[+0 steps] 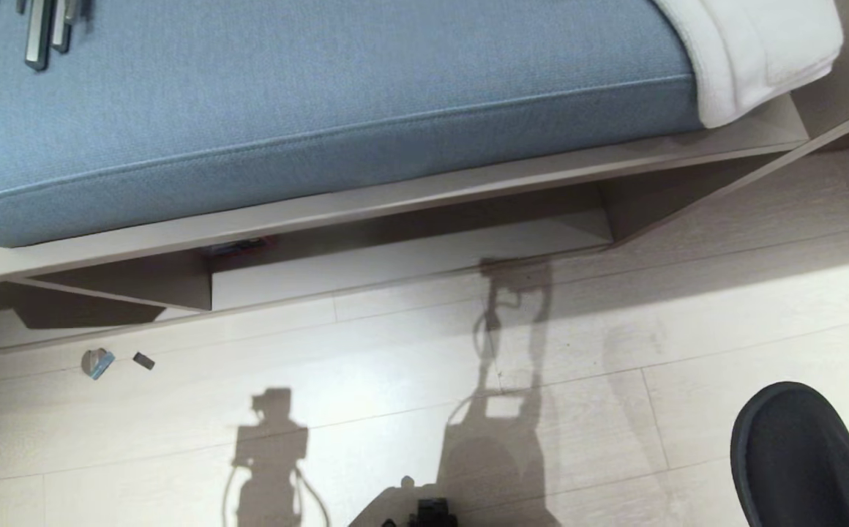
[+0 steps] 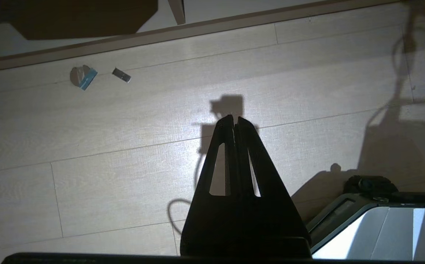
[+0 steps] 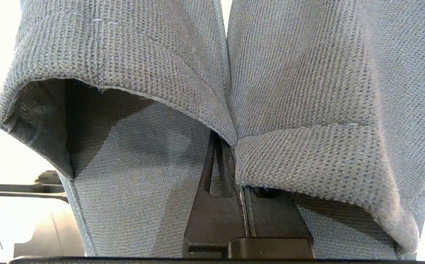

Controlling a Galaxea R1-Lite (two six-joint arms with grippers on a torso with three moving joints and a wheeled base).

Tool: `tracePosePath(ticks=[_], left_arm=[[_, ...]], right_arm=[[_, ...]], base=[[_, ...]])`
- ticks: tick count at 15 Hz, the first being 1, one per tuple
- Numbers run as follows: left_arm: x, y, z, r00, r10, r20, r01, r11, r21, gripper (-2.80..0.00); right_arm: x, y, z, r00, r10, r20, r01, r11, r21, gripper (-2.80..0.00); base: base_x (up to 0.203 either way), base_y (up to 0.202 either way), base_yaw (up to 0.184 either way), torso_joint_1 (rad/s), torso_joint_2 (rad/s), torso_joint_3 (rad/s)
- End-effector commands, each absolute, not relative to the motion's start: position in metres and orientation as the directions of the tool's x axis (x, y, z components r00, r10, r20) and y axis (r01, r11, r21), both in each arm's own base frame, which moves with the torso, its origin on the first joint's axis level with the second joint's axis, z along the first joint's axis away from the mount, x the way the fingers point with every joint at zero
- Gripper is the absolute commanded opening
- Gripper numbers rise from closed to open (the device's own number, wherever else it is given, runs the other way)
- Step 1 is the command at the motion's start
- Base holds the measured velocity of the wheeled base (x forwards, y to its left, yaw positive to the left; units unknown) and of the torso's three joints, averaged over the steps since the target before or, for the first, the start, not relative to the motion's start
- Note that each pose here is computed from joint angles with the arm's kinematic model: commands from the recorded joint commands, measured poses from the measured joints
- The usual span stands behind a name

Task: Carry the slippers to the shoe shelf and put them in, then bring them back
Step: Place the slippers into the shoe cabinet

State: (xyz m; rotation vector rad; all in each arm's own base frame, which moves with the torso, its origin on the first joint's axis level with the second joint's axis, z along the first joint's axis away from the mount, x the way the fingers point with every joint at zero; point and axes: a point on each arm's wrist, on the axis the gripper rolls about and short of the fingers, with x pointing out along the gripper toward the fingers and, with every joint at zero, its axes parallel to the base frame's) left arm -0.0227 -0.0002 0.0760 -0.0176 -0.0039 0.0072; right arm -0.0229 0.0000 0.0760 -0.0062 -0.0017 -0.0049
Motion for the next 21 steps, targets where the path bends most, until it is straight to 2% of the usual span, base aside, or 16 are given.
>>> tracePosePath(ticks=[1,16,18,21], left_arm=[[-0.023,0.0,0.076,1.0,0.008,0.003,-0.008,1.0,-0.018,-2.8],[-0.023,0.0,0.076,1.0,0.008,0.003,-0.008,1.0,-0.012,-2.8],[-0.023,0.0,0.076,1.0,0.008,0.003,-0.008,1.0,-0.014,-2.8],[-0.023,0.0,0.076,1.0,0.008,0.003,-0.008,1.0,-0.011,-2.8]], right_arm=[[-0.023,0.0,0.076,1.0,-0.005,0.002,0.005,1.0,-0.006,-2.8],[-0.023,0.0,0.077,1.0,-0.002,0.003,0.002,1.0,-0.031,-2.8],[-0.026,0.001,0.095,0.999,0.031,0.039,-0.03,0.999,-0.043,-2.8],[-0.013,0.002,0.139,0.996,0.08,-0.029,-0.082,0.996,-0.041,-2.8]], base=[[0.0,0.0,0.0,0.004,0.01,-0.199],[0.0,0.0,0.0,0.001,0.0,-0.186],[0.0,0.0,0.0,0.002,0.0,-0.022],[0.0,0.0,0.0,0.0,0.0,0.0]])
